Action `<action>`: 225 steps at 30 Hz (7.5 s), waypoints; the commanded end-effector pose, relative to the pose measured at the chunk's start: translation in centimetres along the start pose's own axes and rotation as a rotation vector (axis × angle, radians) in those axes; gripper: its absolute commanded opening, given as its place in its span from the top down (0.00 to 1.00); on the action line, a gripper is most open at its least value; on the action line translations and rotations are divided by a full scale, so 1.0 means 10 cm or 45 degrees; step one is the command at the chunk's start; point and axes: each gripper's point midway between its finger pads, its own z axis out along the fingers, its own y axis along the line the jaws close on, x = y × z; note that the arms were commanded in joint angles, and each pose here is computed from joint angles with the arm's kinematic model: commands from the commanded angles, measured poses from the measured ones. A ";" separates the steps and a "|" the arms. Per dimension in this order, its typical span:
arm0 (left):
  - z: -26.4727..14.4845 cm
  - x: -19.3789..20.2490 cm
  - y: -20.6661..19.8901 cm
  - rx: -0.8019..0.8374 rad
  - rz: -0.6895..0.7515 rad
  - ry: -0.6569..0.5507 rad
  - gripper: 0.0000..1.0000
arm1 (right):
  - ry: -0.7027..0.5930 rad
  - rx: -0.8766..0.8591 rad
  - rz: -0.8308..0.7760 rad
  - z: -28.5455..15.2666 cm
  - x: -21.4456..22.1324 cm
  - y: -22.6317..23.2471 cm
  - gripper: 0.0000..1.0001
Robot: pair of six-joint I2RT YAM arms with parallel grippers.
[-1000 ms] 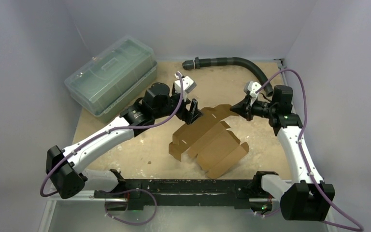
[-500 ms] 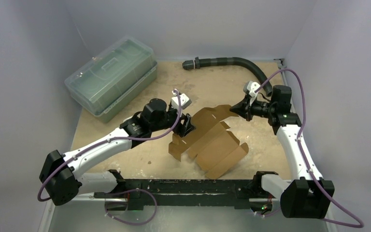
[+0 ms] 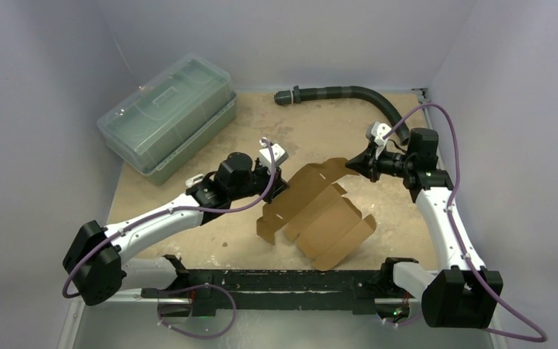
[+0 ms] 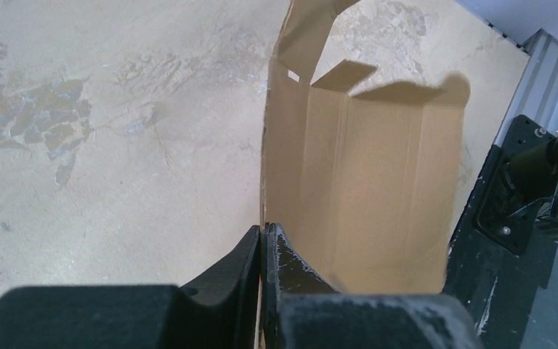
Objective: Fold the paper box
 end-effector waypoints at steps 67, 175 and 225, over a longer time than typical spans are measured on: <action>-0.50 -0.16 0.07 -0.130 -0.313 -0.343 0.60 | 0.160 -0.155 -0.265 -0.05 0.35 0.14 1.00; 0.90 -1.11 -0.19 0.231 0.952 -0.091 1.00 | 0.013 -0.400 -0.315 0.25 -0.45 0.18 0.43; -0.37 0.08 -0.14 0.091 -0.410 -0.526 0.07 | -0.062 -0.366 -0.249 0.19 -0.32 0.35 1.00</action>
